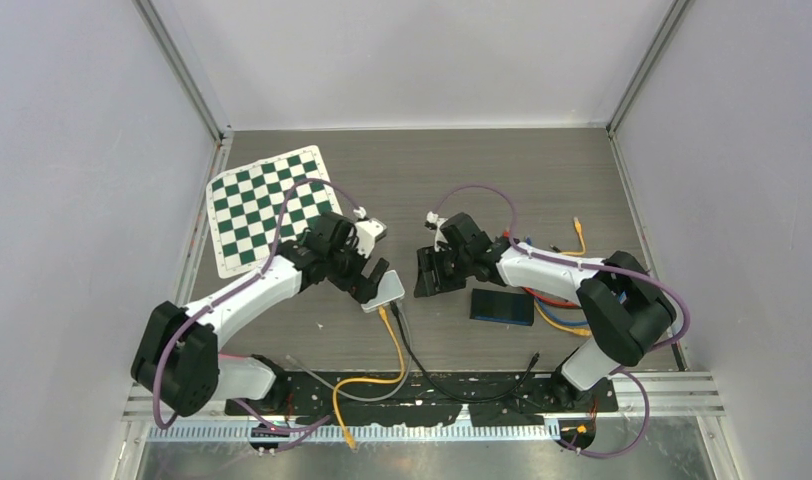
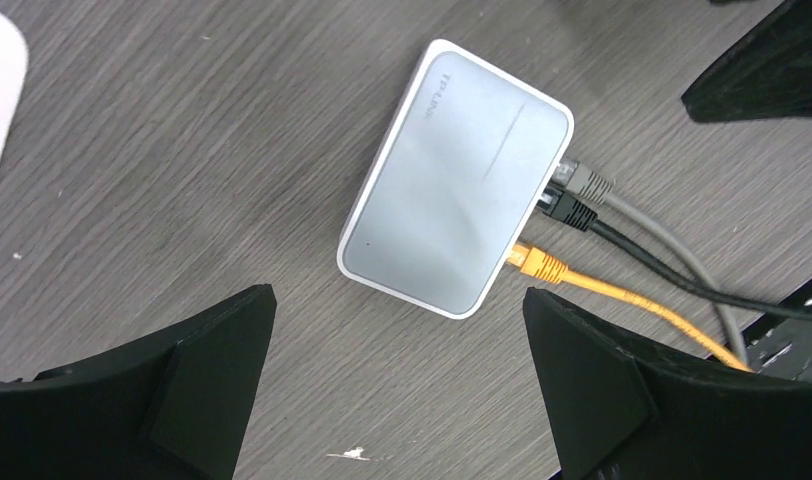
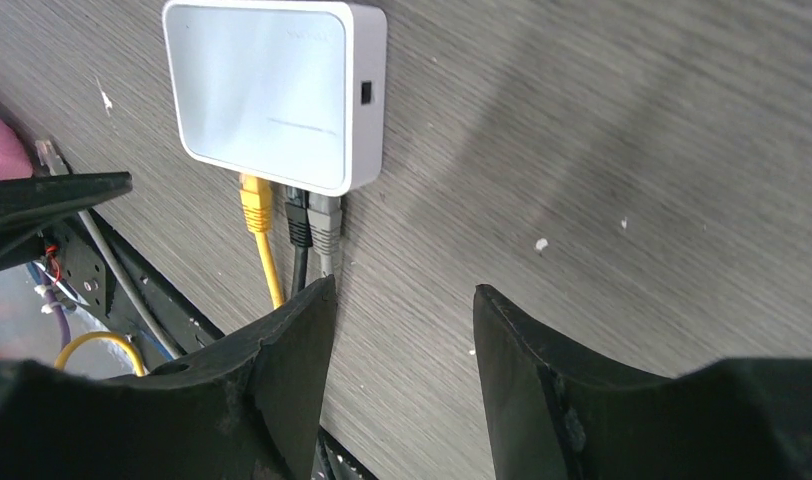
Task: Pull the plug from the switch port
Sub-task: Move the switch port to the center of the board, then pull the connector from the switch port.
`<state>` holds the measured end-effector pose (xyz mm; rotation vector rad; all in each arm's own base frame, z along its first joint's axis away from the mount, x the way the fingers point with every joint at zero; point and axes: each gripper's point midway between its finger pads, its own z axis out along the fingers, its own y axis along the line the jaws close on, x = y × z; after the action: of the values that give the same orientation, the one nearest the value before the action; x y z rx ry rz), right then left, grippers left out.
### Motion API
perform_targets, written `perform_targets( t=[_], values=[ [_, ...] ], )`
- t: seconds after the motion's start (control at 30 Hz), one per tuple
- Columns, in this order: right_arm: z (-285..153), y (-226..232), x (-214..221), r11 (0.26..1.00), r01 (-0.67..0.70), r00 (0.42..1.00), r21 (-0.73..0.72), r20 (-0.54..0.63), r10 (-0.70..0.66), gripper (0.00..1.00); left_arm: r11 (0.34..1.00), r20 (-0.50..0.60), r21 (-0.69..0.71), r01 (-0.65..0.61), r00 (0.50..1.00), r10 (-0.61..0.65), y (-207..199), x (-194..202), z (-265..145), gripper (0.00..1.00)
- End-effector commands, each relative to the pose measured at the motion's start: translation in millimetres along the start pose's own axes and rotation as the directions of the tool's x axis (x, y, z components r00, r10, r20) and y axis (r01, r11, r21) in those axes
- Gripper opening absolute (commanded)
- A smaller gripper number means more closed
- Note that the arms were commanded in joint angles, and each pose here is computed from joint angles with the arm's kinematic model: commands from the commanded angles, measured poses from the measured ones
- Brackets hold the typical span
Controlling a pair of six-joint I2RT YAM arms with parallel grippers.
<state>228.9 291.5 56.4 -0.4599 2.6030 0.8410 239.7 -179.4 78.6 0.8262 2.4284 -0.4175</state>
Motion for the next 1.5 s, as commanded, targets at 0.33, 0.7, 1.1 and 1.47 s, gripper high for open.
perform_targets(
  t=[0.33,0.7,1.1,1.47],
  values=[
    [-2.6,14.9,-4.7,0.996,-0.05,0.997,-0.075,0.059,0.054,0.6,0.958,-0.153,0.083,-0.274,0.947,0.284,-0.4,10.9,25.0,1.0],
    [5.6,18.4,6.4,0.987,-0.098,0.994,-0.125,0.026,0.102,0.6,0.937,-0.159,0.153,-0.314,0.928,0.337,-6.7,16.0,39.1,0.99],
    [27.8,24.1,9.2,0.953,-0.234,0.971,-0.193,-0.003,0.238,0.55,0.934,-0.214,0.22,-0.281,0.92,0.327,-18.6,26.5,44.3,0.75],
    [49.3,17.0,14.9,0.904,-0.374,0.924,-0.208,0.005,0.383,0.43,0.931,-0.24,0.237,-0.278,0.912,0.333,-23.4,39.5,44.0,0.69]
  ],
)
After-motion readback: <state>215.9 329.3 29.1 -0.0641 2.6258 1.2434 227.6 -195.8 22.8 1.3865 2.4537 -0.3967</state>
